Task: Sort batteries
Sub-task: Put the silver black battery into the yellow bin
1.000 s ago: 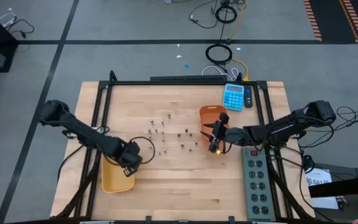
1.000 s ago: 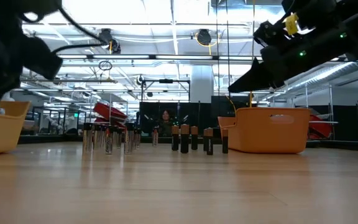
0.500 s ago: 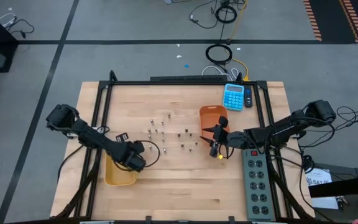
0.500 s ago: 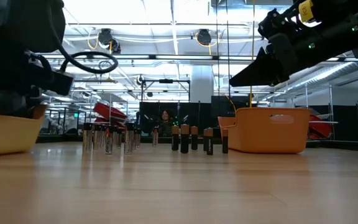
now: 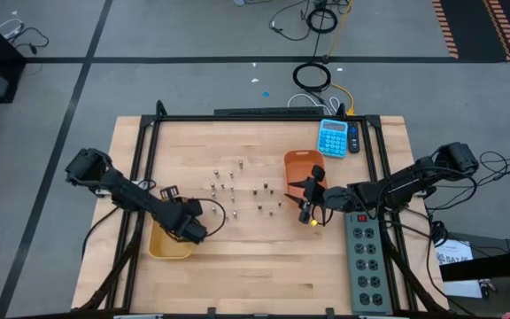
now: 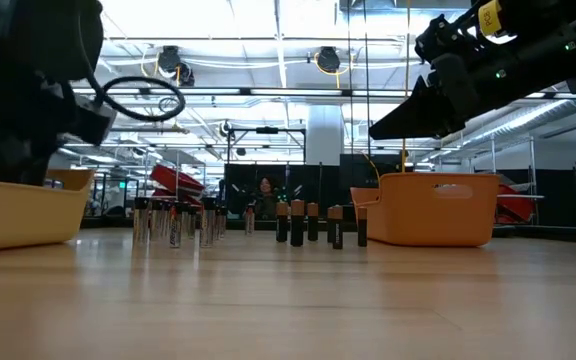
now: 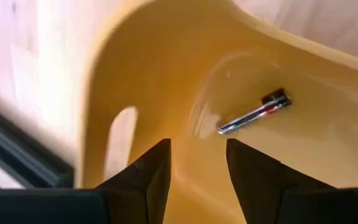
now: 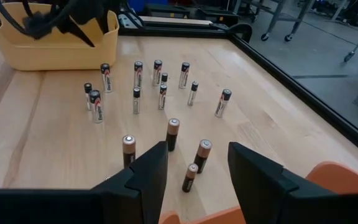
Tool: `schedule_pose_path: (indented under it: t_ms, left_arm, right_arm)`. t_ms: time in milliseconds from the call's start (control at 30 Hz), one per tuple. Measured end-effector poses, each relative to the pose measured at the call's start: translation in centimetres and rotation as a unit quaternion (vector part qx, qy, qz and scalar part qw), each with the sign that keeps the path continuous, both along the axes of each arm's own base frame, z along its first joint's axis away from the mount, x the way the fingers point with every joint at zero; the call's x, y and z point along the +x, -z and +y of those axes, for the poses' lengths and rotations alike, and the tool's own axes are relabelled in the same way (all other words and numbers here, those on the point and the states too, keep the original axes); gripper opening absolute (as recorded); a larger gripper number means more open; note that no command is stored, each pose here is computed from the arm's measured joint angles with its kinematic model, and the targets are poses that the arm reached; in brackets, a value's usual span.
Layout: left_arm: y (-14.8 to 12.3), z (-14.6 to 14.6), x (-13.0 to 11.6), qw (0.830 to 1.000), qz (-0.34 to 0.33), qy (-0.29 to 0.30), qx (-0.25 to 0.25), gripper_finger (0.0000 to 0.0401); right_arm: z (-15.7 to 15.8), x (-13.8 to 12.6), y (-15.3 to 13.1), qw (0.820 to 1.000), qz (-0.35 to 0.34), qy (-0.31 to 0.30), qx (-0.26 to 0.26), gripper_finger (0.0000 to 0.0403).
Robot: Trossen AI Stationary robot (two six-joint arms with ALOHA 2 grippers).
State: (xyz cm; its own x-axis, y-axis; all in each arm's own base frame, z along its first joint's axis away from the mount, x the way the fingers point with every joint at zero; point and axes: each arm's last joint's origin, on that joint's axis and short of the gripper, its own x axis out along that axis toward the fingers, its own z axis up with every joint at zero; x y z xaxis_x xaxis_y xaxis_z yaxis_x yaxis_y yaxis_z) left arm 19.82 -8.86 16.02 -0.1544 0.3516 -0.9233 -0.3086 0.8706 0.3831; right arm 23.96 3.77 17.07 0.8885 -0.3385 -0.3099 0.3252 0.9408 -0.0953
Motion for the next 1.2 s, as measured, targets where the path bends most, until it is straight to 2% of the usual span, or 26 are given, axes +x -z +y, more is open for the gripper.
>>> schedule_pose_path:
  t_ms: [267, 467, 600, 667, 767, 900, 1033, 1200]
  left_arm:
    - [-3.4, -1.0, 1.8, 0.997, -0.061, -0.012, -0.036, 0.0174]
    - [-4.4, -1.4, 2.8, 0.994, -0.097, -0.004, -0.048, 0.0219]
    - [-4.3, -1.6, 3.3, 0.991, -0.115, 0.021, -0.061, 0.0230]
    - [-4.2, -1.7, 3.5, 0.990, -0.124, 0.026, -0.063, 0.0230]
    - [-4.2, -1.3, 3.7, 0.989, -0.128, -0.004, -0.073, 0.0229]
    - [-4.2, -1.1, 3.9, 0.988, -0.124, -0.013, -0.094, 0.0210]
    - [-4.2, -1.3, 4.3, 0.985, -0.141, 0.009, -0.103, 0.0198]
    - [-4.3, -1.2, 4.8, 0.982, -0.159, 0.059, -0.083, 0.0197]
  right_arm:
    - [0.1, 0.0, 0.0, 1.000, -0.002, -0.001, 0.005, 0.0160]
    - [0.7, -0.1, 0.0, 1.000, -0.002, -0.014, 0.005, 0.0160]
    - [0.9, -0.2, 0.0, 1.000, -0.001, -0.019, 0.003, 0.0160]
    - [1.0, -0.2, 0.0, 1.000, 0.000, -0.022, 0.001, 0.0160]
    - [1.1, -0.2, 0.0, 1.000, 0.000, -0.024, 0.000, 0.0160]
    - [1.1, -0.2, 0.0, 1.000, 0.002, -0.024, -0.002, 0.0160]
    - [1.1, -0.2, 0.1, 1.000, 0.004, -0.025, -0.004, 0.0160]
    - [1.1, -0.2, 0.1, 1.000, 0.008, -0.025, -0.005, 0.0160]
